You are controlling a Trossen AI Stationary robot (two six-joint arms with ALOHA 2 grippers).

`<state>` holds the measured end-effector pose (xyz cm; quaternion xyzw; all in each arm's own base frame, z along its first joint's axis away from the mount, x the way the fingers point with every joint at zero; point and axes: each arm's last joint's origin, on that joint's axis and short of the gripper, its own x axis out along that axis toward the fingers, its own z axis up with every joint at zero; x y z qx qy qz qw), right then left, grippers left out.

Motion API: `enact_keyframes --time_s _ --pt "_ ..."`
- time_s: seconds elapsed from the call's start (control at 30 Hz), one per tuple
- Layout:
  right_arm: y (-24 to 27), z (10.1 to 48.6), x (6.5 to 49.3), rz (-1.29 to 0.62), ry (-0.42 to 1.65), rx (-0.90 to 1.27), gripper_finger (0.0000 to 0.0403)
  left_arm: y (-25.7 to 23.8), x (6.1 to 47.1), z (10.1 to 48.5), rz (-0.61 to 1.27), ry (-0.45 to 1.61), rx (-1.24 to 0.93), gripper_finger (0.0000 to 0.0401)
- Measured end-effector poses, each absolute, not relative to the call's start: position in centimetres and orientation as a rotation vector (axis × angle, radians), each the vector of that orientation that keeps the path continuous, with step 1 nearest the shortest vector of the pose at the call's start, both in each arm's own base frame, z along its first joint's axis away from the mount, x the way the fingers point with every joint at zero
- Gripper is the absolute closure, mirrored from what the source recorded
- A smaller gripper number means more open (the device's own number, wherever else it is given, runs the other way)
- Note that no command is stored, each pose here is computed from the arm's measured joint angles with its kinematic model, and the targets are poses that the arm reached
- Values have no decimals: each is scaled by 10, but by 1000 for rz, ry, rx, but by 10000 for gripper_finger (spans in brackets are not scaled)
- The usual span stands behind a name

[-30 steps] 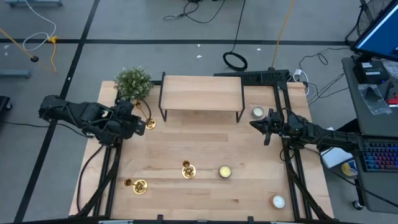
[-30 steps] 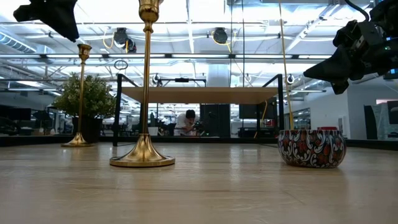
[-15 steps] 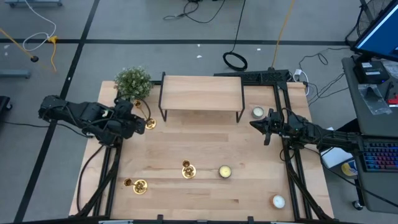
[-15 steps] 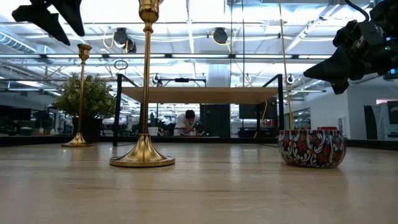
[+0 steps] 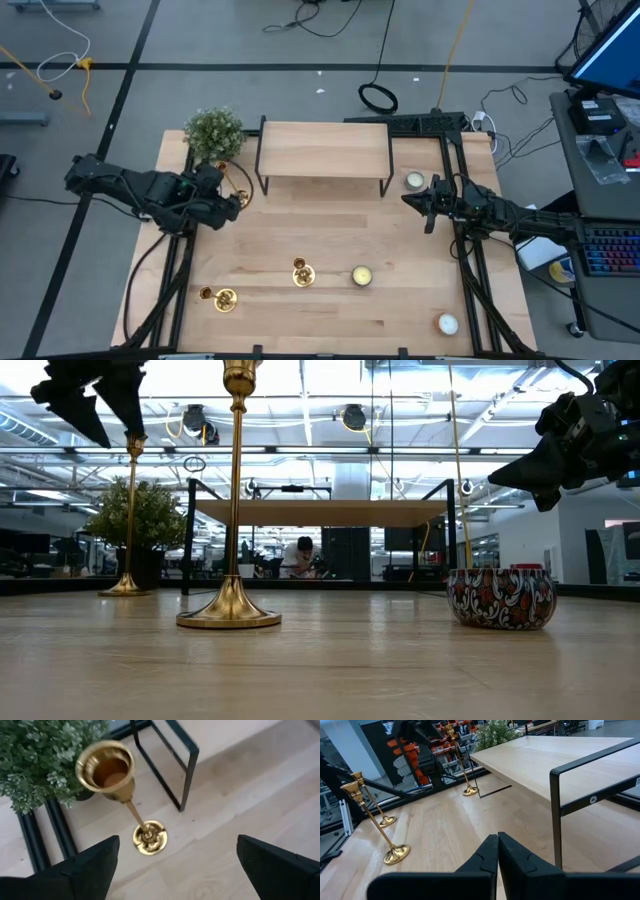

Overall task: Pick & Place candle stick holders
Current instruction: Put the top gold candle holder on the shelf

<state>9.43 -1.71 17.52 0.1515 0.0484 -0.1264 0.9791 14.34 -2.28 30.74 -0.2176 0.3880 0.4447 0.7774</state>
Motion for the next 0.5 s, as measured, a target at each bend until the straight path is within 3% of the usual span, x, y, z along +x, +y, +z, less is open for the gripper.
enact_keyframes --time_s 0.27,0.5 --pt "-17 175 94 -255 97 305 399 -21 140 294 1053 892 -400 4" --pt "-18 175 94 -271 95 304 399 -16 138 296 1154 749 -307 4"
